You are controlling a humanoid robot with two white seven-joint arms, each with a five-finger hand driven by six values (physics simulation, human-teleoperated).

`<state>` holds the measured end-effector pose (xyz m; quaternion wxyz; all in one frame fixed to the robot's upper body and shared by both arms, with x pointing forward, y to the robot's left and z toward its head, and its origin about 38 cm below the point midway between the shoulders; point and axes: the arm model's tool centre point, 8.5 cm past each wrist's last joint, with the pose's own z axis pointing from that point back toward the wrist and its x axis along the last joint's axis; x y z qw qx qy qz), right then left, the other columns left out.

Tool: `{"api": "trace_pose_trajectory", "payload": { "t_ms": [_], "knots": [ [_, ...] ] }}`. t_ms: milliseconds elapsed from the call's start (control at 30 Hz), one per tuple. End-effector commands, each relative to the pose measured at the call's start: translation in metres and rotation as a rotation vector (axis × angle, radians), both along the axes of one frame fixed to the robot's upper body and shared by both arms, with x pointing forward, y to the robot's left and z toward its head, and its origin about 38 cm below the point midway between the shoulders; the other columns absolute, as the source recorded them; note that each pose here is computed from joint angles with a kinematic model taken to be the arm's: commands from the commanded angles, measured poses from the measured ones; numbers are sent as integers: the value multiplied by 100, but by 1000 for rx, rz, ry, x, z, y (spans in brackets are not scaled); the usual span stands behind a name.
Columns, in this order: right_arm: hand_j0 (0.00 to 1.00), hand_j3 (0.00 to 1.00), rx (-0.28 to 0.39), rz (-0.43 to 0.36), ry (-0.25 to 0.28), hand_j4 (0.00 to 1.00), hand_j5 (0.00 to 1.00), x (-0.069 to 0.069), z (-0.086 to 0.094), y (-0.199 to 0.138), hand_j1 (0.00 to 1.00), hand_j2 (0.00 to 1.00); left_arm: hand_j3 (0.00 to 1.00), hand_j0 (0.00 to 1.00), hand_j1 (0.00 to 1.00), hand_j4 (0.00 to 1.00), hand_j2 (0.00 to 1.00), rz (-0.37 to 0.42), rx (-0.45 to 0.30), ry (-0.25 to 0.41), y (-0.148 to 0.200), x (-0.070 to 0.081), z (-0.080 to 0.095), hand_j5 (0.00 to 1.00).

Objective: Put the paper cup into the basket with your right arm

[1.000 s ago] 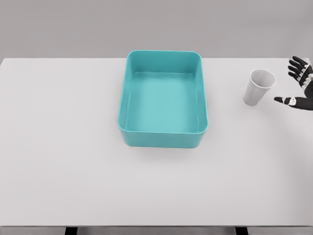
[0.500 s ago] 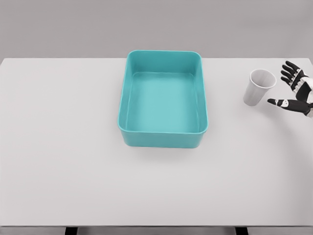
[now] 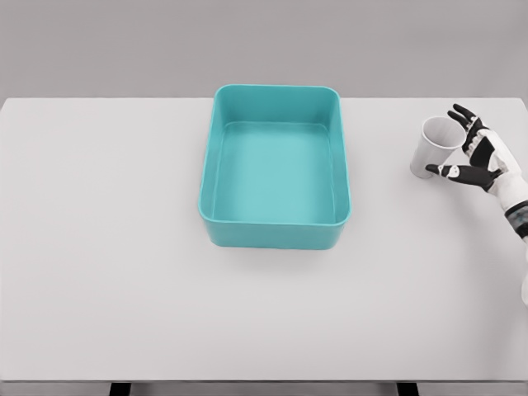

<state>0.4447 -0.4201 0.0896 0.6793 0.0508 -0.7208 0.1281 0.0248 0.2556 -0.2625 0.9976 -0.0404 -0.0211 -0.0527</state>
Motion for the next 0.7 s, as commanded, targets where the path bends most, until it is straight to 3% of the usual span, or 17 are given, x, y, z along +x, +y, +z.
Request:
{"api": "trace_pose_trajectory", "payload": {
  "t_ms": [0,667],
  "knots": [
    [100,100,6,-1,1,100,100,0,-1,0,100,100,100,100,100,100,100,1,0,0,0,0,0,100],
    [100,100,25,-22,46,100,100,2,-13,-5,100,100,100,100,100,100,100,-1,0,0,0,0,0,100]
  ]
}}
